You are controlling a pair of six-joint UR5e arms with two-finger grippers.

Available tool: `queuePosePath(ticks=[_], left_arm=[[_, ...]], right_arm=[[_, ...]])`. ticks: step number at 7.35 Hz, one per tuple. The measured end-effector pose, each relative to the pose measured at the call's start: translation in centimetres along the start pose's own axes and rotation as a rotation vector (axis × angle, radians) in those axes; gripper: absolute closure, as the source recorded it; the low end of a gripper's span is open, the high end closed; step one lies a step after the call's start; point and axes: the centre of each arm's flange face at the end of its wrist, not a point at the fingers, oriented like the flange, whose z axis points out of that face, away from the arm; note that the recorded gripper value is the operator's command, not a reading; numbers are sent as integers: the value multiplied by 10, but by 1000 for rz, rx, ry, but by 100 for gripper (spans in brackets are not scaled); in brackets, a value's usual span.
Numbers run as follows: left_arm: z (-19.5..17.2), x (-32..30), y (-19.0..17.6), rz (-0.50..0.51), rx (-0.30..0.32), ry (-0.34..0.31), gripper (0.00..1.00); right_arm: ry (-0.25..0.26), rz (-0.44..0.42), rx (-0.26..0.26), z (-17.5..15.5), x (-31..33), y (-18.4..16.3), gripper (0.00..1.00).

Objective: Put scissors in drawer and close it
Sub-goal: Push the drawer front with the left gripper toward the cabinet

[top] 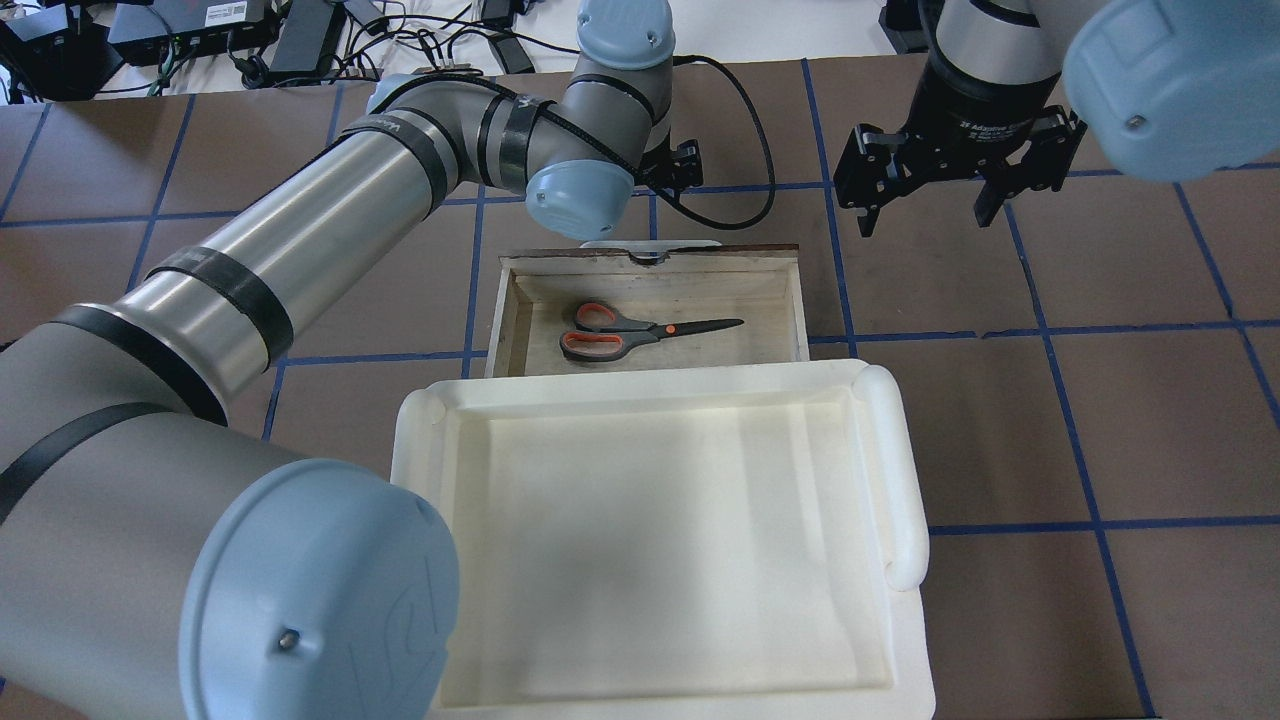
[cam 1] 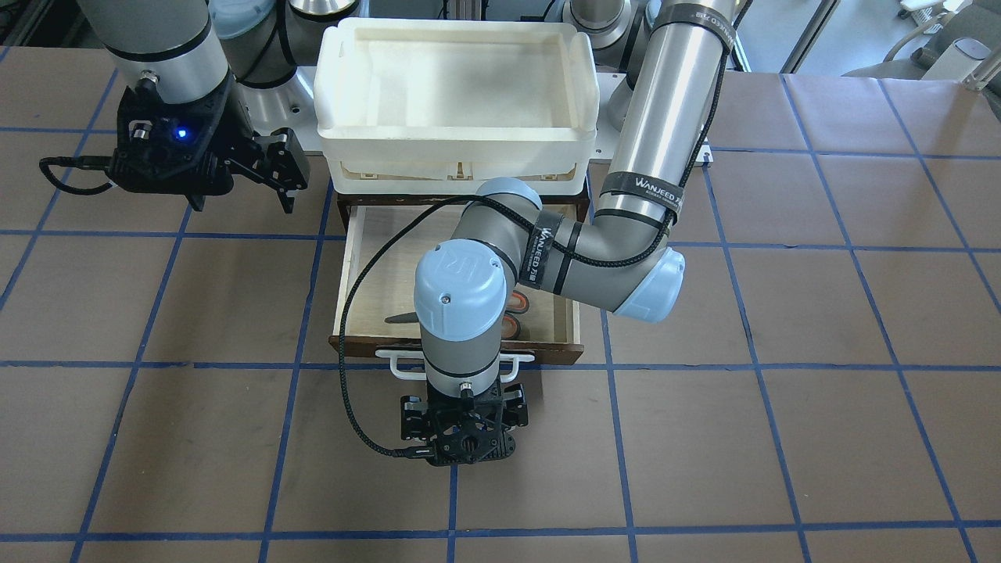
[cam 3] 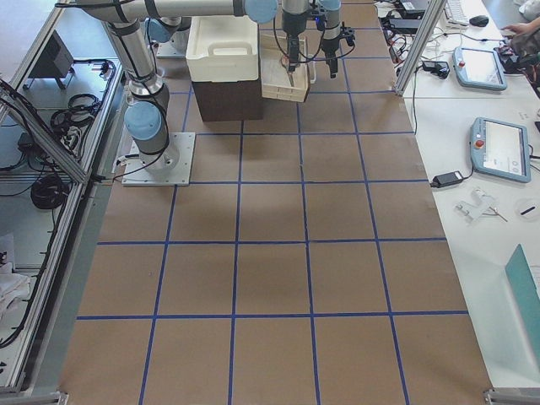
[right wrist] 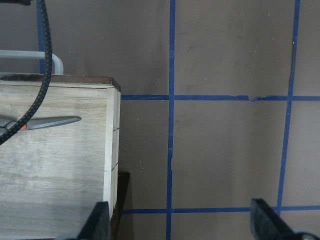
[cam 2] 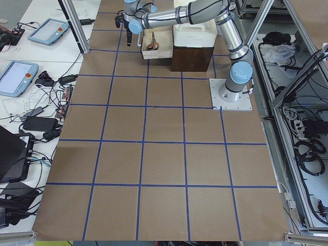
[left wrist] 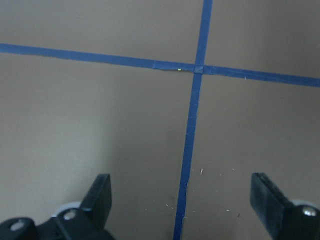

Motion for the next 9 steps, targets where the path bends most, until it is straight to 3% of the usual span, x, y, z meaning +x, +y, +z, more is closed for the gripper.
queuePosePath(ticks=[5,9], left_arm=[[25,3,14,10,-133,3,0],[8,10,29,23,-188,-8,0]], right_arm=[[-9,25,20,-14,14,8,0],[-14,27,24,-17,12,13,0]])
